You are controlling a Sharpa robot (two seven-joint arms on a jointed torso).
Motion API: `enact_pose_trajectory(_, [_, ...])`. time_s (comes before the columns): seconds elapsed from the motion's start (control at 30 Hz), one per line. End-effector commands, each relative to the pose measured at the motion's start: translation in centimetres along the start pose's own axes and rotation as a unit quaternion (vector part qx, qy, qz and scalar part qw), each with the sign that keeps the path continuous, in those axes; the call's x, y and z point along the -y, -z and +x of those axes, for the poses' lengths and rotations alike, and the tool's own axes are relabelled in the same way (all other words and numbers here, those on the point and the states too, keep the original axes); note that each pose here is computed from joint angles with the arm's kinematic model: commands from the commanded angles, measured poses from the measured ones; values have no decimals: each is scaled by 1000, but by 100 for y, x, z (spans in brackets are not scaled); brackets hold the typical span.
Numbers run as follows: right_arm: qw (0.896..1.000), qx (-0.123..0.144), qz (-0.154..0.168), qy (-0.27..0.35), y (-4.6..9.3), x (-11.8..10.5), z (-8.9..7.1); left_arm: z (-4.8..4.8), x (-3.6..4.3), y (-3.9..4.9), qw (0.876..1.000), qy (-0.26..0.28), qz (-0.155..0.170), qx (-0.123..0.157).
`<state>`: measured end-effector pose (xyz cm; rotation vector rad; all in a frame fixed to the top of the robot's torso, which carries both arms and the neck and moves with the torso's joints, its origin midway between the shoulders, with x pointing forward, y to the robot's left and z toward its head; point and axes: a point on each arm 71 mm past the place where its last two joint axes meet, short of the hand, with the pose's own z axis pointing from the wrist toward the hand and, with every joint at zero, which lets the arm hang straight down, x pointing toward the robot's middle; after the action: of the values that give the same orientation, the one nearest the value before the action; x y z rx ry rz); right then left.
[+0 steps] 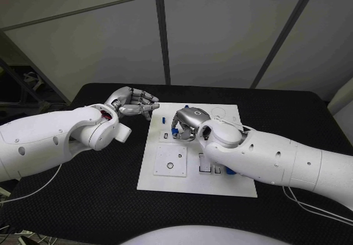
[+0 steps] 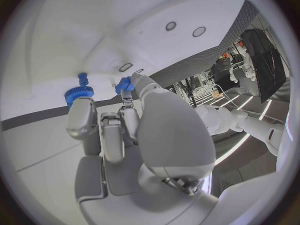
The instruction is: Assemble the parts on the task board
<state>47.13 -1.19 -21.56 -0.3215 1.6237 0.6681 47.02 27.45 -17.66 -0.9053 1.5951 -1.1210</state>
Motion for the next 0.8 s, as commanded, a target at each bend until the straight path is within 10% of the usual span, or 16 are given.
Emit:
enact_pose_trajectory(0.03, [997,57,-35,-34,56,-44,-109,-21,13,-1,999,30,8,10])
enact_pose_trajectory(0.4, [990,107,-54,-75,384,93,-274,2,-110,69,996,92,-8,3])
enact_pose_trajectory(0.8, [977,157,-69,-127,737,223,-447,341,-412,186,973,211,-68,-56])
